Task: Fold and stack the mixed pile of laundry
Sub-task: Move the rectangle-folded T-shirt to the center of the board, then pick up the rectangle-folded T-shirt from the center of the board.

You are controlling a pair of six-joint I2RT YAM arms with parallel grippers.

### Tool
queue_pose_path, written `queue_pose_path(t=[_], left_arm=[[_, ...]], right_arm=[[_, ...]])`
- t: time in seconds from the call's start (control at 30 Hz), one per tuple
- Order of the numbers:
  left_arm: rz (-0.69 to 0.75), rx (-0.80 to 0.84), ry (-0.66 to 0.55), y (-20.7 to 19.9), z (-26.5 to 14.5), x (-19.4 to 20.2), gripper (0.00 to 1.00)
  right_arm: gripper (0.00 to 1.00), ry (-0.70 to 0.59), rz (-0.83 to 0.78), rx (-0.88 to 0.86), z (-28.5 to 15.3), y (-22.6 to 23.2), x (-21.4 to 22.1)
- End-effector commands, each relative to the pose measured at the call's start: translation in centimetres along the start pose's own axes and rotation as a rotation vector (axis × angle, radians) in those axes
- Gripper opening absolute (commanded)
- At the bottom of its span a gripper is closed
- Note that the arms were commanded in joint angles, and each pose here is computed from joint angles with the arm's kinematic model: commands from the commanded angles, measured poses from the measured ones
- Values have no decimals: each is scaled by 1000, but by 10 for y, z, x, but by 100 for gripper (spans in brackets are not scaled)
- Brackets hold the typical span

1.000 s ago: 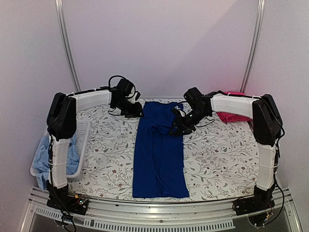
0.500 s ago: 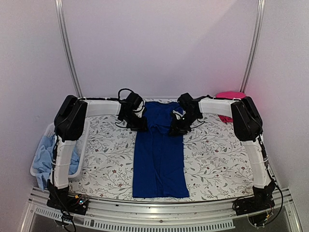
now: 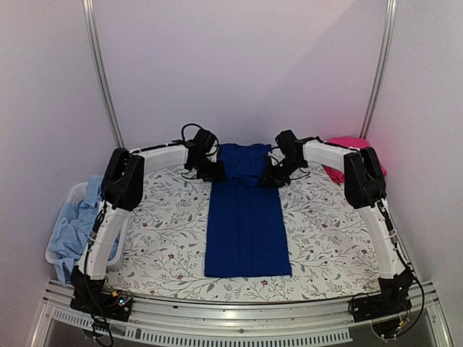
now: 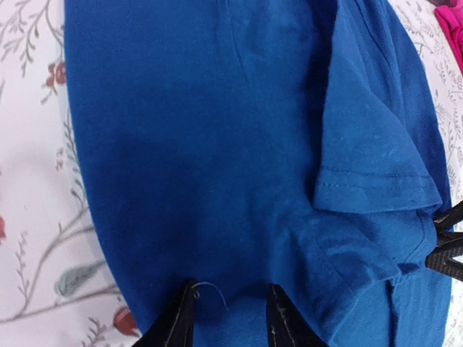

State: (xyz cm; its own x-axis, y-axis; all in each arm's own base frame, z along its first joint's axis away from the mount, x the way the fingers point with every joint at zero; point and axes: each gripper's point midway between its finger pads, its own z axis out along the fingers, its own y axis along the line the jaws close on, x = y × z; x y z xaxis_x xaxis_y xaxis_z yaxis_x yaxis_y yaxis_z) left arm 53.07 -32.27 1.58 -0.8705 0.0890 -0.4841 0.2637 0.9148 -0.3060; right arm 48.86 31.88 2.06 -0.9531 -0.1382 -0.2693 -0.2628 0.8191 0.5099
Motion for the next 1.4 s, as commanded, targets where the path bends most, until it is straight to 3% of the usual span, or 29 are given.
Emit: queue_pose_path(t=[0.0, 0.1, 0.2, 0.27, 0.3, 0.33, 0.4, 0.47, 0.53, 0.6, 0.67, 0.73, 0.9, 1.0, 1.17, 1.37], left_arm=[[-39, -41, 35, 31, 14, -4, 37], [-10, -35, -28, 23, -9, -26, 45], [18, -64, -117, 17, -50, -52, 57], [48, -71, -186, 9, -83, -67, 73], [66, -75, -224, 4, -101, -74, 92], [87, -77, -259, -1, -119, -80, 99], [124, -107, -338, -9, -157, -90, 100], [140, -160, -428, -14, -197, -97, 100], [121, -206, -535, -15, -240, -104, 100], [91, -252, -567, -5, -255, -94, 100], [63, -260, -517, 4, -256, -77, 100], [31, -149, -418, -8, -249, -54, 100], [36, 139, -234, -76, -237, 51, 100], [-14, 234, -82, -96, -229, 128, 91], [-79, 221, 145, -93, -216, 238, 72], [-111, 236, 268, -100, -205, 307, 54]], right_arm=[[35, 27, 55, 76, 20, -49, 2], [44, -39, 11, 33, -6, -29, -21], [60, -166, -57, 83, -57, -9, -51], [68, -256, -107, 129, -95, 3, -68], [71, -315, -145, 144, -123, 15, -77], [74, -351, -164, 166, -138, 18, -81], [83, -442, -219, 207, -176, 28, -89], [97, -594, -251, 268, -237, 43, -96], [99, -681, -225, 301, -264, 43, -96], [99, -693, -270, 257, -280, 52, -87], [99, -610, -313, 198, -280, 60, -68], [99, -485, -287, 144, -265, 60, -41], [91, -152, -166, -64, -207, 50, 75], [86, -42, -38, -169, -196, 53, 141], [77, 155, 65, -174, -163, 45, 238], [65, 275, 92, -171, -131, 43, 299]])
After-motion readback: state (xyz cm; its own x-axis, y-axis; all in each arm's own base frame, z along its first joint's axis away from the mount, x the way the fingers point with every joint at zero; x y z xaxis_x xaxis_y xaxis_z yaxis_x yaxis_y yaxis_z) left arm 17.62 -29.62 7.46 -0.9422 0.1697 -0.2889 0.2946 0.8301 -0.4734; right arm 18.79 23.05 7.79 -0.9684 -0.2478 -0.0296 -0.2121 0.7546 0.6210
